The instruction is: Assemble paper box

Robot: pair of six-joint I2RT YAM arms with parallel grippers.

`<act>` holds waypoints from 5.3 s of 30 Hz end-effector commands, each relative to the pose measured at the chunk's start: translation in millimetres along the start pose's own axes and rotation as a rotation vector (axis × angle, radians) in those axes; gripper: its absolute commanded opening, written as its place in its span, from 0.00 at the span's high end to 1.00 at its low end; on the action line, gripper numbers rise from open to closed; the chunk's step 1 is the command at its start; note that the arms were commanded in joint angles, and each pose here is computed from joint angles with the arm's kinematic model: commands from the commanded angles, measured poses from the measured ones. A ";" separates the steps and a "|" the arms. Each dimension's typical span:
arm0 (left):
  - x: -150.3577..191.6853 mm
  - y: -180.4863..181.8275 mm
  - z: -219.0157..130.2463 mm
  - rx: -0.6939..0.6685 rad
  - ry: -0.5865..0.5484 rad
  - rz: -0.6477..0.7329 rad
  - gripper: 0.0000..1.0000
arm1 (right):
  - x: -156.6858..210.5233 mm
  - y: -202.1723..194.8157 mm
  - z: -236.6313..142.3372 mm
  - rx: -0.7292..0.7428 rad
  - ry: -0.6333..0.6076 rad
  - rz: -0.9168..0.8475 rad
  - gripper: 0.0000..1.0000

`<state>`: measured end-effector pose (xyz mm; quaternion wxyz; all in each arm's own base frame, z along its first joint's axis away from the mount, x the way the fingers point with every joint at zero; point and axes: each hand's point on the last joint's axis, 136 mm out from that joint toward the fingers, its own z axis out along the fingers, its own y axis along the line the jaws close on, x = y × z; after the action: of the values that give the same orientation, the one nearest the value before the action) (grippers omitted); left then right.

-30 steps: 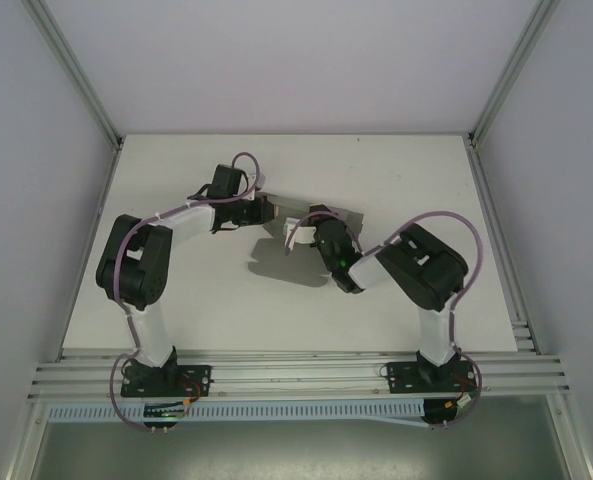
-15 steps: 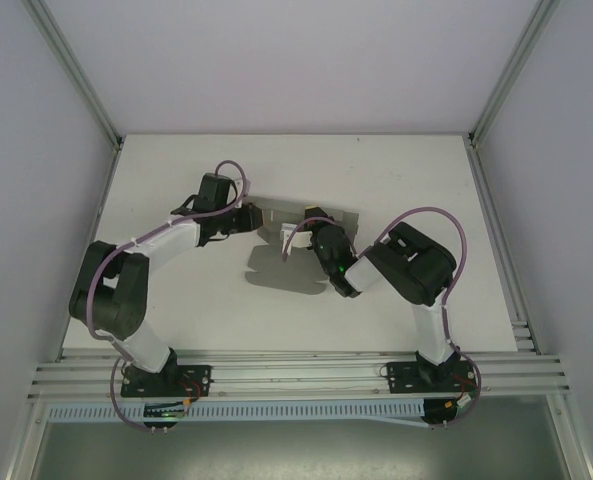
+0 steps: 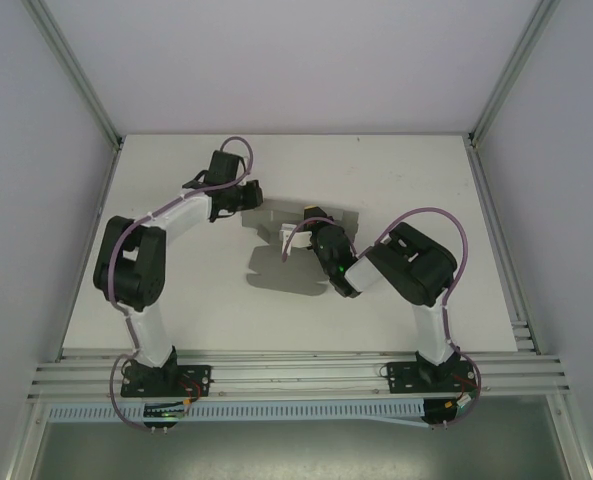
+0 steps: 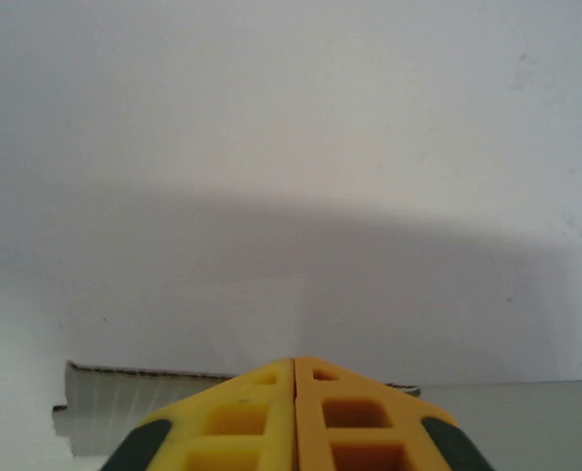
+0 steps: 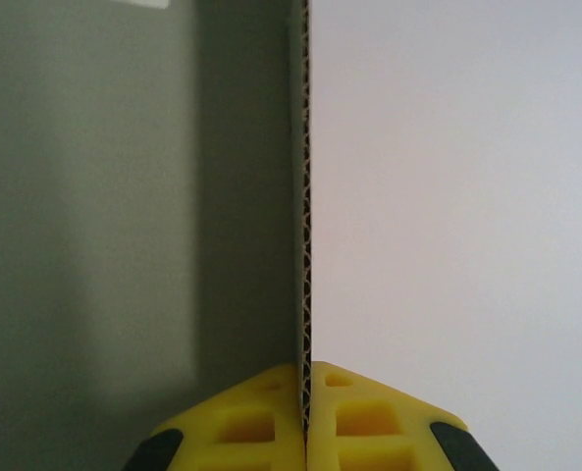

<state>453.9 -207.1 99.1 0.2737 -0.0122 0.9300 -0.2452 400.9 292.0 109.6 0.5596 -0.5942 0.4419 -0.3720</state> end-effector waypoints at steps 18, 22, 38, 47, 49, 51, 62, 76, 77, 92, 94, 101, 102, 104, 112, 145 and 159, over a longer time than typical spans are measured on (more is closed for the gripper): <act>30.0 -47.7 -2.8 0.331 0.090 -0.016 0.89 | -8.5 -24.6 -1.4 0.060 -0.003 0.025 1.00; 26.8 -75.0 -0.4 0.424 0.095 0.020 0.87 | -8.2 -27.2 -1.6 0.069 0.002 0.040 1.00; 64.4 15.4 -37.8 0.055 0.037 -0.079 0.69 | 8.6 -37.4 -5.2 0.087 0.046 0.046 1.00; 78.8 52.0 -9.7 -0.047 0.098 -0.175 0.78 | 10.0 -40.7 -5.1 0.094 0.052 0.046 1.00; 75.9 47.5 1.8 -0.015 0.116 -0.170 0.80 | 9.9 -40.4 -5.2 0.093 0.052 0.048 1.00; 70.2 38.0 10.3 0.041 0.124 -0.153 0.82 | 10.0 -39.4 -4.4 0.090 0.053 0.049 1.00; 58.5 -23.9 28.9 0.352 0.130 -0.060 0.79 | 7.0 -35.1 -3.3 0.084 0.053 0.053 1.00; 91.7 -29.7 45.5 0.372 0.190 -0.050 0.80 | 4.1 -18.0 -13.5 0.066 0.050 0.034 1.00; 94.8 -28.7 46.1 0.374 0.193 -0.055 0.80 | 3.4 -18.7 -15.0 0.067 0.053 0.048 1.00; 81.3 -13.2 9.9 0.224 0.115 -0.014 0.79 | 5.3 -33.6 -18.0 0.094 0.056 0.050 1.00; 70.6 5.1 -3.9 0.146 0.083 -0.035 0.79 | 7.5 -39.1 -17.1 0.104 0.056 0.051 1.00; 12.0 55.2 -42.0 0.023 -0.056 -0.060 0.52 | 4.3 -49.5 -13.7 0.123 0.009 0.034 1.00; -7.4 51.3 -49.3 0.030 -0.093 -0.035 0.39 | 5.4 -49.9 -12.4 0.123 0.006 0.033 1.00; -32.5 59.2 -54.7 0.018 -0.130 -0.007 0.10 | 7.6 -50.9 -10.3 0.125 -0.002 0.035 1.00; -91.2 61.0 -27.9 0.162 -0.063 0.145 0.02 | 8.9 -50.5 -7.4 0.122 -0.018 0.034 1.00; -18.4 -5.0 -16.7 0.366 0.115 0.619 0.77 | 15.8 -54.9 4.5 0.123 0.047 0.048 1.00; 15.6 -63.4 -43.5 0.318 0.037 0.520 0.99 | 17.0 -50.7 10.6 0.125 0.086 0.048 1.00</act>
<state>435.0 -212.9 120.9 0.2926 0.2645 0.8803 -0.2638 415.7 275.1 139.2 0.5588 -0.5635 0.4537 -0.4054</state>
